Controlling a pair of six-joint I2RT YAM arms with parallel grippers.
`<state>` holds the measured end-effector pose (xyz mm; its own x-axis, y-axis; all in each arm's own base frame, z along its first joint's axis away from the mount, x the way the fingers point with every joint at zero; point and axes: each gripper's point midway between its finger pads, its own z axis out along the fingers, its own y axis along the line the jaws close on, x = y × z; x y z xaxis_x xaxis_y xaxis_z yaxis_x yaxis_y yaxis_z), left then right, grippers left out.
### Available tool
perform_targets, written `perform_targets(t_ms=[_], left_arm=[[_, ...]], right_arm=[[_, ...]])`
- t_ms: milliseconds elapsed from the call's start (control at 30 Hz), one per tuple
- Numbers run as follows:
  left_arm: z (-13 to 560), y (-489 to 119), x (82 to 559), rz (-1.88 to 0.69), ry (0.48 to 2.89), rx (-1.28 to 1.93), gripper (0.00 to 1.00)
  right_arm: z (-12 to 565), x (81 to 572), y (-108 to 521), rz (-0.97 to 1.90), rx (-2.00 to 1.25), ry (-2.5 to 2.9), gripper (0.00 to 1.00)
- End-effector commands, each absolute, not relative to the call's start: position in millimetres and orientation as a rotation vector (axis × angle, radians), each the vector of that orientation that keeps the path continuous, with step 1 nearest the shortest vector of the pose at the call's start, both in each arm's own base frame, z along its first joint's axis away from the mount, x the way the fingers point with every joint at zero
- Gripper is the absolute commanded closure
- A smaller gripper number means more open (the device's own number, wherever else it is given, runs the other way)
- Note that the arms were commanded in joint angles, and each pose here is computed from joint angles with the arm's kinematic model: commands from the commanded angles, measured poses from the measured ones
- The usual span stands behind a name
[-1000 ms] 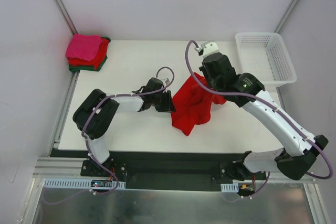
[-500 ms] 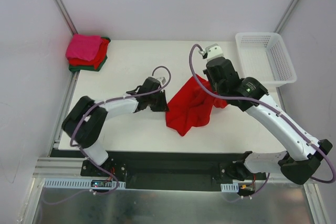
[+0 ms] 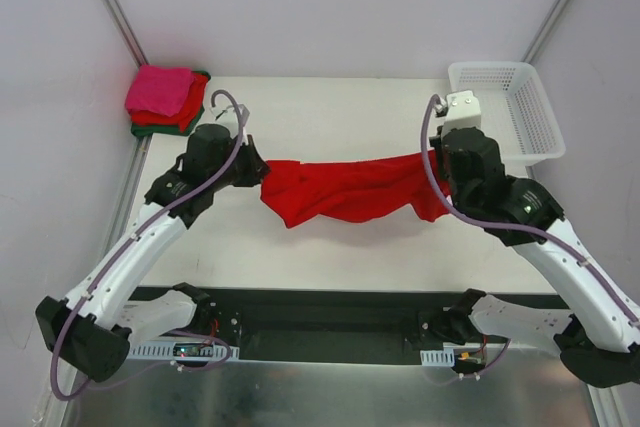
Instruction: Fold and stack the t-shirts
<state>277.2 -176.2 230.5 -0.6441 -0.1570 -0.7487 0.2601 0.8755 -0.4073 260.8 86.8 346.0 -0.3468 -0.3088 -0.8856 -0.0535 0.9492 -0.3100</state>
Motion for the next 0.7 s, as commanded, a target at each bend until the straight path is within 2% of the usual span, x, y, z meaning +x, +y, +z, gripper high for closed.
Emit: perform_targets(t_ms=[0,367,667], left_arm=[[258.0,-143.6,264.8,-0.473,2.161,0.105,1.00],[301.0,-101.9,264.0,-0.299,2.080,0.051,1.00],[310.6,-76.3,266.4,-0.203,2.063,0.023,1.00]], right_arm=[[381.5,252.7,58.5,-0.276,-0.095,1.787,0.99],[391.5,243.9,31.5,-0.366,-0.025,1.733,0.96],[384.9,248.4,32.4,-0.397,-0.034,1.749,0.95]])
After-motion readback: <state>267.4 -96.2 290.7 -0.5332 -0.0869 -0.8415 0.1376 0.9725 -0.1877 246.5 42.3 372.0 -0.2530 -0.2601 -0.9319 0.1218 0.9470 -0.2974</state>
